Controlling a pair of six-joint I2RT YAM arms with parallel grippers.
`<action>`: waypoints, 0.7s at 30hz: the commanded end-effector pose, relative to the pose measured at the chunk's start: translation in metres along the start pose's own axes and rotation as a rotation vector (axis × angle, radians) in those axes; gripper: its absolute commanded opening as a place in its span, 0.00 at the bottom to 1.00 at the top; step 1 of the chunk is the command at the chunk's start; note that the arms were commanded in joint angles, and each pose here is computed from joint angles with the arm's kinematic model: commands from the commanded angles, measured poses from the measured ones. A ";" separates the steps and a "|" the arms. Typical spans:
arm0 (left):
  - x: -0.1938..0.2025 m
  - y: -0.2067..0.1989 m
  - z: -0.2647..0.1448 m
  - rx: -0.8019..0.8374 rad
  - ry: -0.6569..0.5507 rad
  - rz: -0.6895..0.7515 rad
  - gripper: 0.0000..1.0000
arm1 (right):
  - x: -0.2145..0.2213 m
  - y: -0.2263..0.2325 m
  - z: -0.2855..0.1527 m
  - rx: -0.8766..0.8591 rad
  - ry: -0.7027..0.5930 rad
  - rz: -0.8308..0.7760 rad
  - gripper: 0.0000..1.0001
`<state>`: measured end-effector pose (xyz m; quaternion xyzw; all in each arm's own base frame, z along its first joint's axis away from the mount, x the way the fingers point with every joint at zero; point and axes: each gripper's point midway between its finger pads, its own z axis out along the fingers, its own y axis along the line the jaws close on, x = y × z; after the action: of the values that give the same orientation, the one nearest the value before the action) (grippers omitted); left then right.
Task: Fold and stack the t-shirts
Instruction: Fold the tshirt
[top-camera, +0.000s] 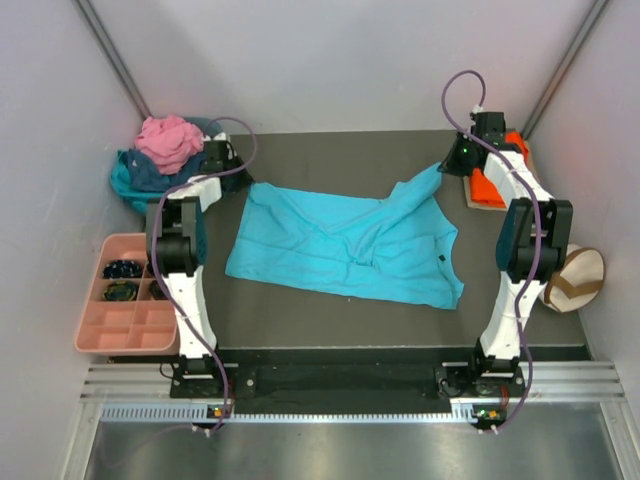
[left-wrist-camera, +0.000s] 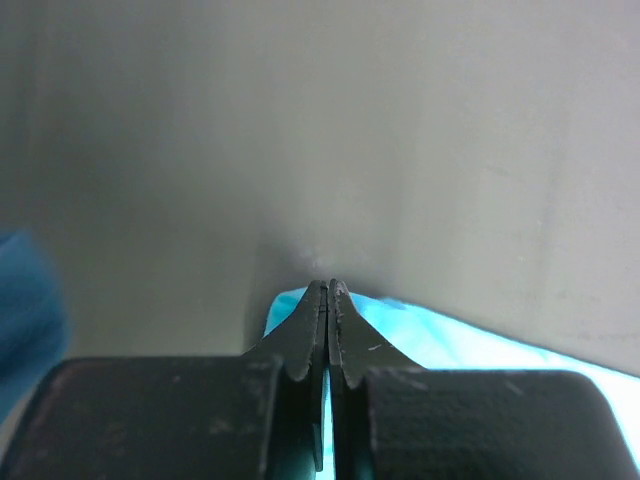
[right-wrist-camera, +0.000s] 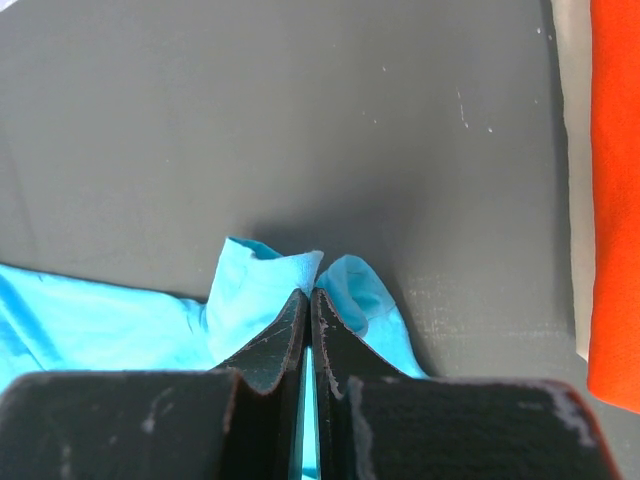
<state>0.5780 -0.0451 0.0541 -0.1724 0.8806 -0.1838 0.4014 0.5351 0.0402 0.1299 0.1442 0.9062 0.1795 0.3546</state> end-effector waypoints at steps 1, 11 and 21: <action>-0.046 -0.019 -0.042 0.022 -0.138 0.045 0.00 | -0.018 0.013 -0.025 -0.031 -0.075 -0.019 0.00; -0.052 -0.016 -0.042 0.031 -0.167 0.033 0.00 | -0.017 0.021 -0.073 -0.028 -0.156 0.032 0.00; -0.043 -0.017 -0.043 0.054 -0.152 0.000 0.00 | 0.000 0.022 -0.123 -0.006 -0.216 0.117 0.00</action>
<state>0.5728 -0.0346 0.0939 -0.1747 0.8602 -0.1797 0.4442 0.4628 0.0374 0.2001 0.1947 0.8719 0.1864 0.4088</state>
